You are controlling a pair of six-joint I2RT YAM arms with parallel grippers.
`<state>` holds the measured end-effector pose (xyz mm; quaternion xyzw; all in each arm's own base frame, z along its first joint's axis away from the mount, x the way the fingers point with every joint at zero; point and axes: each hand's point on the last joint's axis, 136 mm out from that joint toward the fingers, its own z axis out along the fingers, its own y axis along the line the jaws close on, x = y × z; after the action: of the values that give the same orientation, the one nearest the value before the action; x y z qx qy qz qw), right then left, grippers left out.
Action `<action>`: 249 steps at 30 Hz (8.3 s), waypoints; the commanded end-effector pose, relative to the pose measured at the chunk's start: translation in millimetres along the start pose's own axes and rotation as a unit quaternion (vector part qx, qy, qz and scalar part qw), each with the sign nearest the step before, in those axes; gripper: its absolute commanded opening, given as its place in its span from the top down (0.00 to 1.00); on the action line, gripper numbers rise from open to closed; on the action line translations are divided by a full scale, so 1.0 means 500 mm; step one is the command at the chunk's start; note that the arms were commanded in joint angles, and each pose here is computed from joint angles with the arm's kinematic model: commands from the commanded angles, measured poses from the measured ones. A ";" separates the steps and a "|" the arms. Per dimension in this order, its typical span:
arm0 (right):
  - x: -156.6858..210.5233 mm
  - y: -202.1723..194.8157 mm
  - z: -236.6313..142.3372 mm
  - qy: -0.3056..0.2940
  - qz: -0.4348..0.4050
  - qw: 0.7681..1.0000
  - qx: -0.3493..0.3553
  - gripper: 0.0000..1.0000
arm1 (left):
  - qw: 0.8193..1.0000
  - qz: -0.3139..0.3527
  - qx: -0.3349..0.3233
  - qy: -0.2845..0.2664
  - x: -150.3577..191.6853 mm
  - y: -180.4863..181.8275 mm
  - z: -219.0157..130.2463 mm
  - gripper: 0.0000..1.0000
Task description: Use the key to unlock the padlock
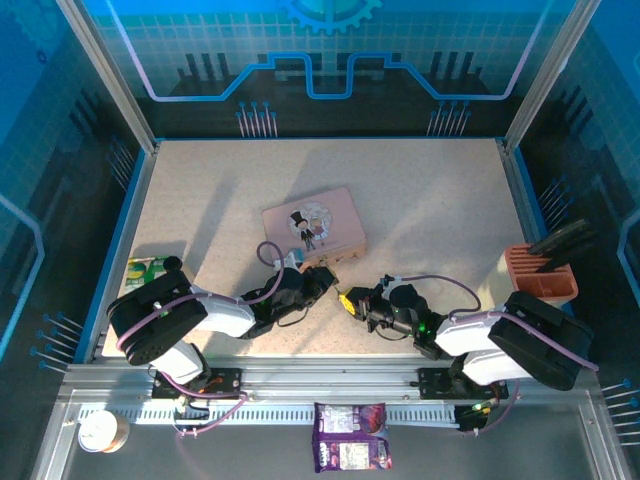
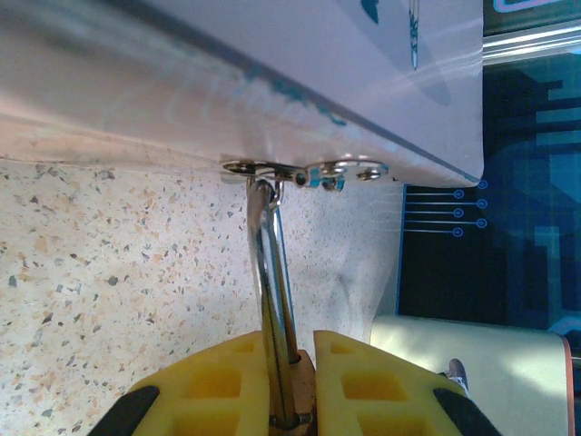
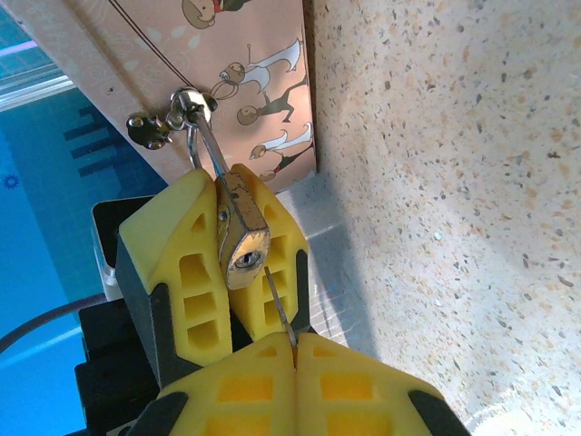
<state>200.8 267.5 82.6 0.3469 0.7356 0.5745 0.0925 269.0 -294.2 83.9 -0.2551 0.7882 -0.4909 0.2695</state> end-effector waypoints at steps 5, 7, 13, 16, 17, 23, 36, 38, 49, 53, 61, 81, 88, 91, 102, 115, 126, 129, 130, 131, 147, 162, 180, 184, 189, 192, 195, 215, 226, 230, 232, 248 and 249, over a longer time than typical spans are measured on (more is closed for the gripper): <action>0.004 0.016 -0.002 -0.002 -0.002 1.000 -0.019 1.00 | 0.993 -0.037 0.114 -0.012 -0.017 -0.131 -0.008 1.00; 0.002 0.019 -0.005 -0.004 -0.004 1.000 -0.020 1.00 | 0.993 -0.037 0.113 -0.013 -0.017 -0.130 -0.008 1.00; -0.008 0.015 -0.015 -0.015 -0.011 1.000 -0.004 1.00 | 0.992 -0.040 0.119 -0.009 -0.014 -0.134 -0.011 1.00; -0.011 0.020 -0.016 -0.017 -0.013 1.000 -0.004 1.00 | 0.992 -0.040 0.122 -0.008 -0.014 -0.139 -0.013 1.00; -0.010 0.022 -0.015 -0.015 -0.014 1.000 -0.003 1.00 | 0.991 -0.040 0.124 -0.006 -0.011 -0.142 -0.013 1.00; -0.007 0.020 -0.009 -0.009 -0.012 1.000 -0.004 1.00 | 0.991 -0.040 0.130 -0.005 -0.010 -0.155 -0.015 1.00; -0.007 0.033 -0.010 -0.011 -0.016 1.000 -0.013 1.00 | 0.991 -0.037 0.128 0.007 0.011 -0.157 -0.010 1.00; -0.008 0.031 -0.011 -0.013 -0.017 1.000 -0.010 1.00 | 0.990 -0.037 0.132 0.010 0.015 -0.161 -0.009 1.00; -0.012 0.029 -0.008 -0.016 -0.014 1.000 -0.014 1.00 | 0.989 -0.037 0.141 0.024 0.038 -0.177 -0.009 1.00; -0.014 0.031 -0.009 -0.020 -0.012 1.000 -0.018 1.00 | 0.989 -0.036 0.143 0.024 0.042 -0.183 -0.014 1.00; -0.025 0.035 -0.007 -0.027 -0.013 0.999 -0.017 1.00 | 0.989 -0.034 0.144 0.024 0.043 -0.185 -0.022 1.00; -0.050 0.036 -0.010 -0.034 -0.020 0.999 -0.012 1.00 | 0.993 -0.022 0.118 0.019 0.041 -0.176 -0.020 1.00; -0.064 -0.019 -0.041 -0.049 -0.028 0.998 0.036 1.00 | 0.996 -0.006 0.090 0.013 0.028 -0.160 -0.004 1.00; -0.067 -0.021 -0.052 -0.054 -0.038 0.997 0.044 1.00 | 0.997 -0.003 0.075 0.014 0.022 -0.143 0.003 1.00; -0.054 0.022 -0.043 -0.038 -0.049 0.998 0.015 1.00 | 0.997 0.006 0.080 0.020 0.030 -0.150 0.011 1.00; -0.042 0.035 -0.057 -0.047 -0.052 0.997 0.008 1.00 | 0.997 -0.002 0.080 0.018 0.033 -0.149 0.019 1.00; -0.035 0.047 -0.037 -0.041 -0.043 0.998 -0.014 1.00 | 0.995 -0.008 0.092 0.024 0.052 -0.163 0.017 1.00; -0.034 0.050 -0.040 -0.042 -0.044 0.998 -0.017 1.00 | 0.996 -0.009 0.090 0.024 0.055 -0.160 0.017 1.00; -0.034 0.050 -0.042 -0.043 -0.046 0.998 -0.016 1.00 | 0.996 -0.009 0.088 0.022 0.054 -0.157 0.017 1.00; -0.034 0.049 -0.045 -0.044 -0.047 0.998 -0.013 1.00 | 0.996 -0.010 0.087 0.021 0.053 -0.155 0.017 1.00; -0.039 0.042 -0.071 -0.059 -0.059 0.997 -0.004 1.00 | 0.998 -0.005 0.067 0.020 0.052 -0.139 0.026 1.00; -0.047 0.032 -0.075 -0.066 -0.052 0.997 0.002 1.00 | 0.998 -0.007 0.058 0.016 0.052 -0.134 0.037 1.00; -0.047 0.047 -0.087 -0.073 -0.060 0.996 -0.001 1.00 | 0.998 -0.014 0.060 0.017 0.055 -0.127 0.045 1.00; -0.047 0.052 -0.085 -0.079 -0.058 0.995 -0.004 1.00 | 0.998 -0.019 0.065 0.019 0.057 -0.131 0.051 1.00; -0.049 0.058 -0.087 -0.087 -0.061 0.994 -0.003 1.00 | 0.997 -0.022 0.070 0.020 0.057 -0.138 0.051 1.00; -0.049 0.057 -0.087 -0.087 -0.063 0.994 0.000 1.00 | 0.997 -0.023 0.067 0.020 0.058 -0.132 0.049 1.00; -0.047 0.054 -0.087 -0.084 -0.062 0.995 -0.001 1.00 | 0.997 -0.024 0.064 0.020 0.058 -0.126 0.048 1.00; -0.059 0.052 -0.101 -0.106 -0.055 0.993 -0.004 1.00 | 0.997 -0.029 0.073 0.016 0.058 -0.141 0.051 1.00; -0.061 0.026 -0.105 -0.137 -0.038 0.990 0.002 1.00 | 0.996 -0.041 0.085 0.004 0.050 -0.170 0.054 1.00; -0.067 0.030 -0.110 -0.156 -0.030 0.987 -0.002 1.00 | 0.995 -0.055 0.080 -0.004 0.052 -0.173 0.050 1.00; -0.070 0.029 -0.114 -0.170 -0.021 0.985 -0.001 1.00 | 0.995 -0.069 0.074 -0.008 0.054 -0.171 0.047 1.00; -0.072 0.055 -0.126 -0.206 -0.004 0.978 -0.039 1.00 | 0.991 -0.108 0.076 -0.026 0.057 -0.196 0.044 1.00; -0.070 0.059 -0.126 -0.204 -0.005 0.978 -0.044 1.00 | 0.991 -0.108 0.076 -0.025 0.058 -0.198 0.045 1.00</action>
<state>199.6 201.1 107.0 0.4391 0.7001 0.5093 0.2402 269.6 -345.9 102.0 -0.3349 0.7646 -0.4935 0.2444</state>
